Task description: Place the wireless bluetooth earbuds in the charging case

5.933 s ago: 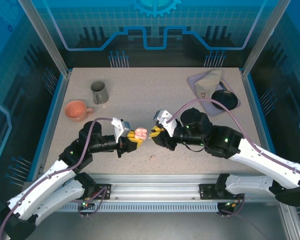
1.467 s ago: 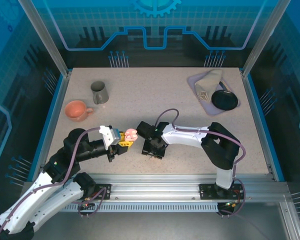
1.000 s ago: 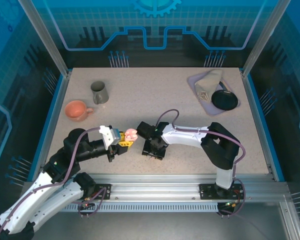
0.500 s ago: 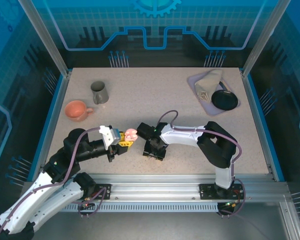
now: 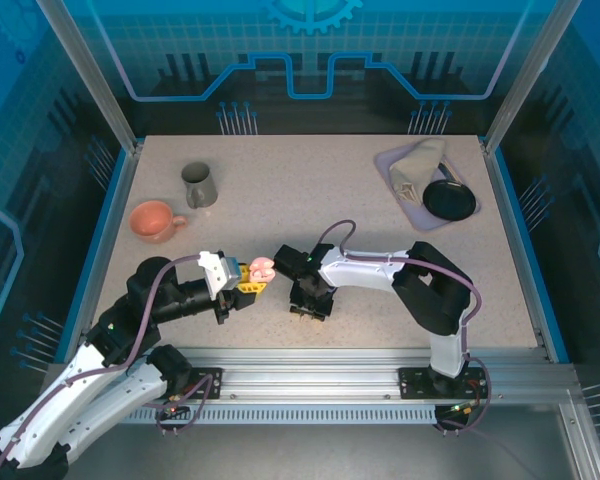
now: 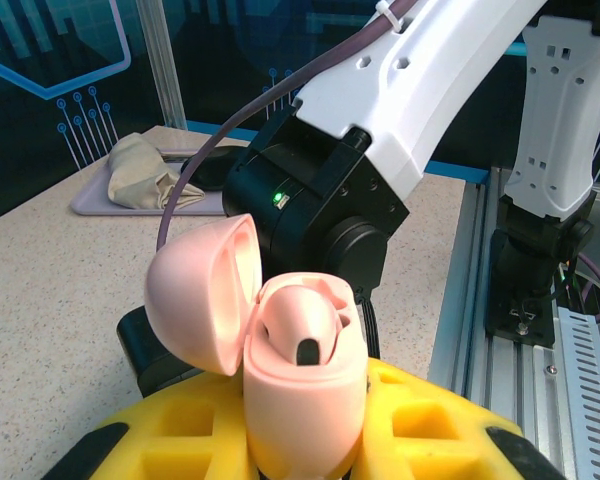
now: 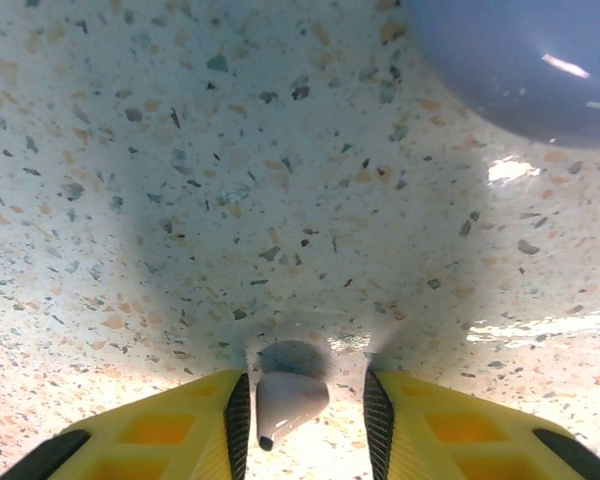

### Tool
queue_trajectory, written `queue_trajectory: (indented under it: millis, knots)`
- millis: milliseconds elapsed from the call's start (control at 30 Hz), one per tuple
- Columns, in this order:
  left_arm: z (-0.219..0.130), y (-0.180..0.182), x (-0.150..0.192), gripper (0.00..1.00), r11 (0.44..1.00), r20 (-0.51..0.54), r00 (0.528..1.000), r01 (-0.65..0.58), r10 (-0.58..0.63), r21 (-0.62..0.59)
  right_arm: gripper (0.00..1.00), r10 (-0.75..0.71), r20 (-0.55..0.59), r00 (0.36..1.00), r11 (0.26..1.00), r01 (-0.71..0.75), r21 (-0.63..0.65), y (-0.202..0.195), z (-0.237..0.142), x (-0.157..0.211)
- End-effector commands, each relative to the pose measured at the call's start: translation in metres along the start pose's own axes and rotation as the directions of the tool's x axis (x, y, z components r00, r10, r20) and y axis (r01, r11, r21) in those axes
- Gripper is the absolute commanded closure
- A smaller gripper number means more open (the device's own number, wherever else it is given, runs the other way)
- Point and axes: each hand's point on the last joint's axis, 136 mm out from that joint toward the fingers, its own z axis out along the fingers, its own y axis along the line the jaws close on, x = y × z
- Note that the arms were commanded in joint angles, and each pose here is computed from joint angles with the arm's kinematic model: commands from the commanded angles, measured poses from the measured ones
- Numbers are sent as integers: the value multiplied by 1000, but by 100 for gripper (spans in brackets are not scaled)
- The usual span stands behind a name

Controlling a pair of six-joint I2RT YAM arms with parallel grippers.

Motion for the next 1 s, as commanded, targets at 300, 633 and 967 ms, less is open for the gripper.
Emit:
queue_trajectory:
  millis: [300, 633, 967]
  knots:
    - [-3, -2, -10, 100, 1000, 28, 999, -24, 24, 2, 71, -29, 26, 999, 1000, 30, -4, 8, 6, -11]
    - [-3, -1, -10, 100, 1000, 26, 999, -25, 25, -1, 75, -49, 33, 998, 999, 50, -13, 10, 4, -12]
    - [2, 1, -5, 100, 1000, 17, 1000, -3, 3, 1, 76, -108, 91, 990, 994, 110, -18, 9, -13, -17]
